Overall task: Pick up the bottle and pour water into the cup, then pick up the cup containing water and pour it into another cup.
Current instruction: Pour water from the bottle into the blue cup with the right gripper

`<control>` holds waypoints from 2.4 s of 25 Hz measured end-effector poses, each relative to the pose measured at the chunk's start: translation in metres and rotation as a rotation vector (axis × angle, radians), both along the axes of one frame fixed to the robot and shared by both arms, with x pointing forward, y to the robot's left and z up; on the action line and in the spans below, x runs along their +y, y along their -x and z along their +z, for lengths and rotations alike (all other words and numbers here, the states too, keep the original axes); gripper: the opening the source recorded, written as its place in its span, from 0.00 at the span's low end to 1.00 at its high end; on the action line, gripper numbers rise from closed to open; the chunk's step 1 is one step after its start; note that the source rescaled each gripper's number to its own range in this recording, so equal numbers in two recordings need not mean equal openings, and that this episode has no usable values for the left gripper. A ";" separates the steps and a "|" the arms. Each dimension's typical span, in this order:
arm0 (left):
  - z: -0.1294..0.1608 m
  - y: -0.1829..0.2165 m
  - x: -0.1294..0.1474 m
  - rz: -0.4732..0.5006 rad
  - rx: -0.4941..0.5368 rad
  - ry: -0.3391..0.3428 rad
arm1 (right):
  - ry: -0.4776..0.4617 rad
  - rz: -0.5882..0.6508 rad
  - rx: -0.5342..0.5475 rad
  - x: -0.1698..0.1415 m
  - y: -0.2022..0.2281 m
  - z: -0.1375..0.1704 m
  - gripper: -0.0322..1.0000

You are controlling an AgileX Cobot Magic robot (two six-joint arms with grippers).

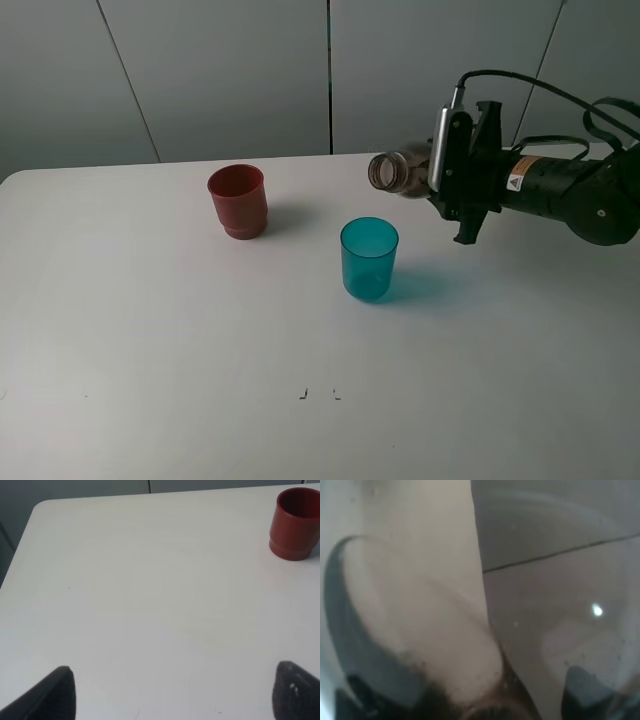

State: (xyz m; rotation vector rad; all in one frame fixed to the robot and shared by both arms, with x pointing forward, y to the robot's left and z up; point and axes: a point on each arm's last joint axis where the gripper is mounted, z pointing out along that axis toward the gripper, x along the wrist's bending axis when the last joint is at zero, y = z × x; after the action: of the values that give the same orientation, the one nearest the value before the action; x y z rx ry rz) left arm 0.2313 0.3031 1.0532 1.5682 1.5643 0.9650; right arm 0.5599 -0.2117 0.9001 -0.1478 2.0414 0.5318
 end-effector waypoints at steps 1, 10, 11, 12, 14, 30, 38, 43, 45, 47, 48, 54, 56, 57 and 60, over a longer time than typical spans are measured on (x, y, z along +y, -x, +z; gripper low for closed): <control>0.000 0.000 0.000 0.000 0.000 0.000 | 0.012 0.006 -0.006 0.000 0.000 0.000 0.03; 0.000 0.000 0.000 0.000 0.000 0.000 | 0.081 0.036 -0.044 0.000 0.000 0.000 0.03; 0.000 0.000 0.000 0.000 0.000 0.000 | 0.081 0.031 -0.045 -0.001 -0.001 0.000 0.03; 0.000 0.000 0.000 0.000 0.000 0.000 | 0.080 0.025 -0.045 -0.001 -0.001 0.000 0.03; 0.000 0.000 0.000 0.000 0.000 0.000 | 0.086 0.023 -0.049 -0.002 -0.001 0.000 0.03; 0.000 0.000 0.000 0.000 0.000 0.000 | 0.178 0.064 -0.100 -0.002 -0.001 0.001 0.03; 0.000 0.000 0.000 0.003 0.000 0.006 | 0.196 0.078 -0.127 -0.002 -0.002 0.002 0.03; 0.000 0.000 0.000 0.003 0.000 0.006 | 0.220 0.090 -0.140 -0.002 -0.002 0.002 0.03; 0.000 0.000 0.000 0.003 0.000 0.006 | 0.229 0.095 -0.144 -0.002 -0.002 0.002 0.03; 0.000 0.000 0.000 0.003 0.000 0.006 | 0.238 0.099 -0.149 -0.002 -0.002 0.002 0.03; 0.000 0.000 0.000 0.003 0.000 0.006 | 0.239 0.100 -0.150 -0.002 -0.002 0.002 0.03; 0.000 0.000 0.000 0.003 0.000 0.006 | 0.254 0.109 -0.162 -0.001 -0.002 0.002 0.03; 0.000 0.000 0.000 0.003 0.000 0.006 | 0.256 0.110 -0.165 -0.001 -0.002 0.002 0.03; 0.000 0.000 0.000 0.003 0.000 0.006 | 0.259 0.111 -0.166 -0.001 -0.002 0.002 0.03; 0.000 0.000 0.000 0.003 0.000 0.006 | 0.259 0.113 -0.171 -0.001 -0.002 0.003 0.03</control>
State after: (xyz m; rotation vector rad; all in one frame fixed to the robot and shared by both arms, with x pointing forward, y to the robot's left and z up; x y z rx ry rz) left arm 0.2313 0.3031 1.0532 1.5619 1.5687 0.9613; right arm 0.5620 -0.2130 0.9028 -0.4505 1.9349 0.3094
